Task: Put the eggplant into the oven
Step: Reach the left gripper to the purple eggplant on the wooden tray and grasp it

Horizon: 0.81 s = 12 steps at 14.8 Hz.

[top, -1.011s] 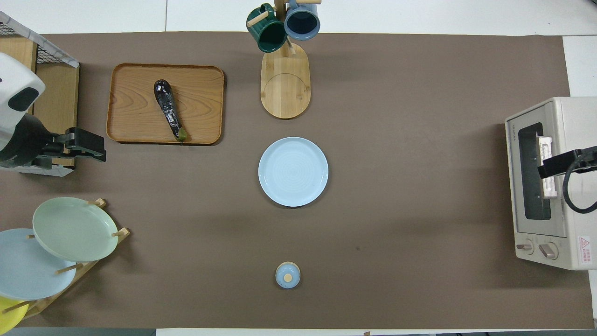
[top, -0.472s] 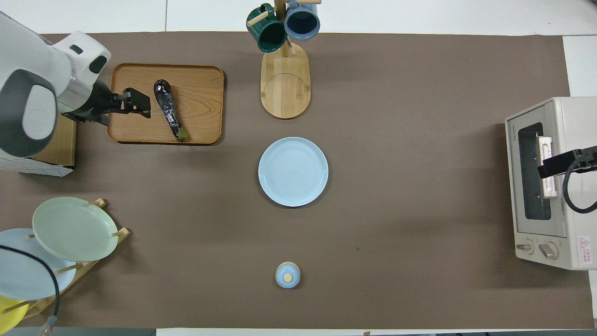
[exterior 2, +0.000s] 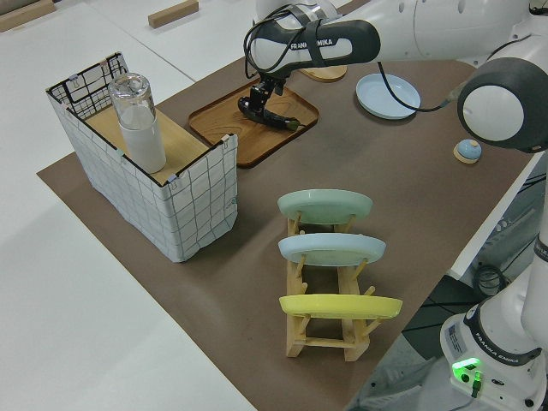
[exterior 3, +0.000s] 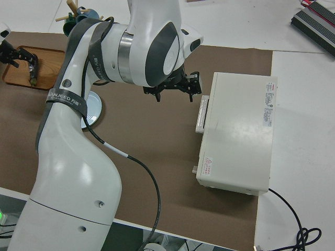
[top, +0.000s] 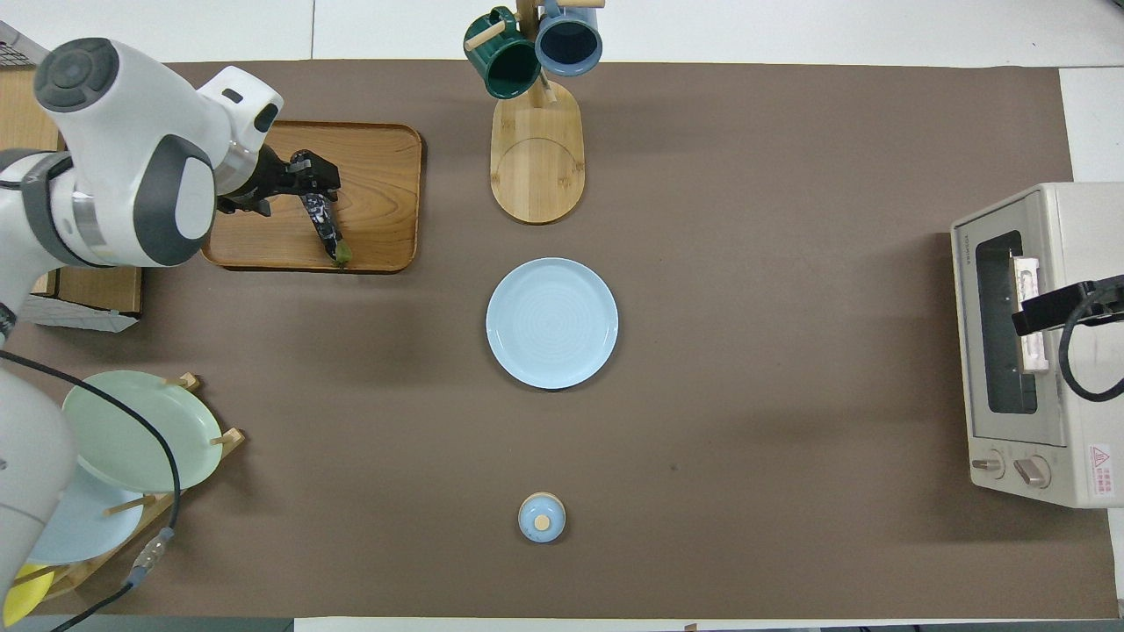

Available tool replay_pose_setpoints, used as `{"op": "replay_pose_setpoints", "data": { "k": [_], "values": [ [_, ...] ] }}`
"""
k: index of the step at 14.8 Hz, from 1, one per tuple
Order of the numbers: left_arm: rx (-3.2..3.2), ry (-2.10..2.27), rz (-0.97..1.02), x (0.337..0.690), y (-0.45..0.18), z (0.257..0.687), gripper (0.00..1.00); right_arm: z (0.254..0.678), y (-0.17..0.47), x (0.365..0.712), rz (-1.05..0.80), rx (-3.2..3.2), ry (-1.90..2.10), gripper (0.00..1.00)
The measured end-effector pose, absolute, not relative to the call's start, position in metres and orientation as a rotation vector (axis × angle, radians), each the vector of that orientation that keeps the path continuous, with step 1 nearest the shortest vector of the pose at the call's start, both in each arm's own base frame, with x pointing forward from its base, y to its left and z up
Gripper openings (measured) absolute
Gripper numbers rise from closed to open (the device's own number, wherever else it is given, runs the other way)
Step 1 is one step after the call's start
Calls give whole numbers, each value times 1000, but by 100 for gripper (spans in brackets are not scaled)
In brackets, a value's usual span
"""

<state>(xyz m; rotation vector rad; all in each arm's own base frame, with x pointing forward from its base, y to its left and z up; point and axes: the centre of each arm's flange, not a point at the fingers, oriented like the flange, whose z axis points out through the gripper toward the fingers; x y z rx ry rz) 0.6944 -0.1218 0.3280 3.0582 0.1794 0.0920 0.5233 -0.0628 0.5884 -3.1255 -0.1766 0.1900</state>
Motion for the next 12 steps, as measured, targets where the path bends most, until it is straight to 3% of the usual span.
{"op": "replay_pose_setpoints", "data": {
  "k": [7, 12],
  "values": [
    [3069, 241, 160, 687, -121, 295, 96, 588, -63, 523, 190, -3126, -177, 100],
    [3075, 238, 146, 687, -124, 309, 39, 588, -63, 523, 190, -3126, -177, 100]
  ]
}}
